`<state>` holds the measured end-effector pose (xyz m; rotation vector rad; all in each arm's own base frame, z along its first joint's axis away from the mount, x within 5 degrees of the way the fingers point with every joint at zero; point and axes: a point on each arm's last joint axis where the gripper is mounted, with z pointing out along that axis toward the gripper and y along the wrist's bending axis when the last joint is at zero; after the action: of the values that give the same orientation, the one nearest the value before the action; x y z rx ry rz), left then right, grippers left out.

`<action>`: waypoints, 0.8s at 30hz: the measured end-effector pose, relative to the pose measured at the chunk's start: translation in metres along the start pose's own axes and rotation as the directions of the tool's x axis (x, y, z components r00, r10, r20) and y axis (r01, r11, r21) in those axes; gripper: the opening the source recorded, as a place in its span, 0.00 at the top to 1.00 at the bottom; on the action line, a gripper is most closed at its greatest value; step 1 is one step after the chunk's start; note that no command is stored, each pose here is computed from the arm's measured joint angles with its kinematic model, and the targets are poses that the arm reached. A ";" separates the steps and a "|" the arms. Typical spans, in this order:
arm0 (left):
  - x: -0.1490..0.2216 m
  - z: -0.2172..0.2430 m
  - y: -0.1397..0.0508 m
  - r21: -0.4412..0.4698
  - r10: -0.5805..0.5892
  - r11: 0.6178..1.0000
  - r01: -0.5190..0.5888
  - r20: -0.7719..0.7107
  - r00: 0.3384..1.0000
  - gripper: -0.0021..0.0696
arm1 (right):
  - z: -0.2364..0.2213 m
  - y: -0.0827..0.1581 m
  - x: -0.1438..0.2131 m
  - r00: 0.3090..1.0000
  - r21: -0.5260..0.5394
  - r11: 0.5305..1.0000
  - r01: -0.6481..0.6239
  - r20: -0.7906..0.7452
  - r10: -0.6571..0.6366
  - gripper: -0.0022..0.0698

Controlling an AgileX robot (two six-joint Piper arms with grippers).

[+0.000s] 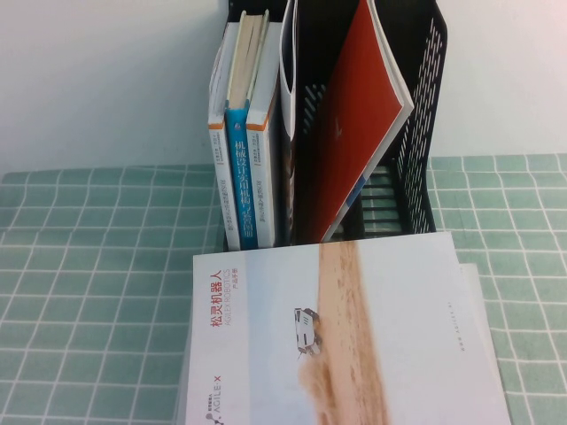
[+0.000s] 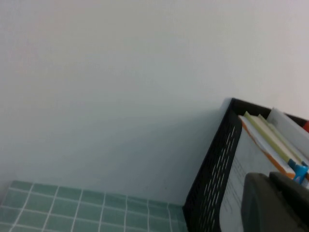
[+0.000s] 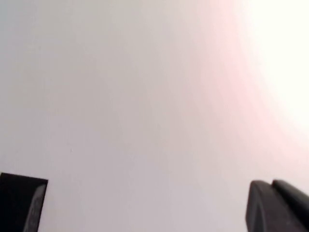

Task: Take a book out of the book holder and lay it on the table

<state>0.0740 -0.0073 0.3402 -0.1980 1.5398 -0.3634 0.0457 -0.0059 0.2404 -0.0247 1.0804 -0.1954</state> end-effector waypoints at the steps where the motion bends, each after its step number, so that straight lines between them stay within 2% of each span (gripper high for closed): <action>1: -0.008 0.007 -0.004 -0.004 0.012 1.000 -0.012 -0.037 0.999 0.97 | 0.000 0.000 0.001 1.000 0.005 1.000 -0.010 -0.008 0.010 0.97; 6: -0.038 0.045 -0.022 0.002 0.098 0.995 -0.100 -0.211 0.973 0.97 | 0.002 0.002 0.005 0.984 -0.042 0.999 -0.021 -0.180 0.014 0.97; 10: -0.040 0.082 -0.035 0.041 0.120 0.993 -0.113 -0.328 0.937 0.97 | 0.008 0.003 -0.009 0.968 -0.083 0.997 -0.005 -0.251 -0.016 0.97; 13: -0.029 0.109 -0.049 0.125 0.157 0.985 -0.118 -0.376 0.913 0.97 | 0.019 0.002 -0.018 0.956 -0.097 0.995 0.002 -0.291 -0.030 0.97; 17: -0.002 0.136 -0.076 0.265 0.236 0.955 -0.131 -0.417 0.878 0.97 | 0.040 0.003 -0.025 0.933 -0.122 0.992 0.028 -0.352 -0.070 0.97; 21: 0.034 0.157 -0.109 0.380 0.303 0.917 -0.121 -0.468 0.830 0.97 | 0.069 0.004 -0.025 0.900 -0.149 0.988 0.051 -0.422 -0.110 0.97; 24: 0.053 0.168 -0.136 0.449 0.333 0.887 -0.103 -0.472 0.816 0.97 | 0.089 0.005 -0.020 0.902 -0.144 0.988 0.056 -0.417 -0.112 0.97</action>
<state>0.2260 -0.1694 0.3434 0.4559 1.9761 -0.5751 0.1155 -0.0040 0.2997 -0.1511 1.5291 -0.2142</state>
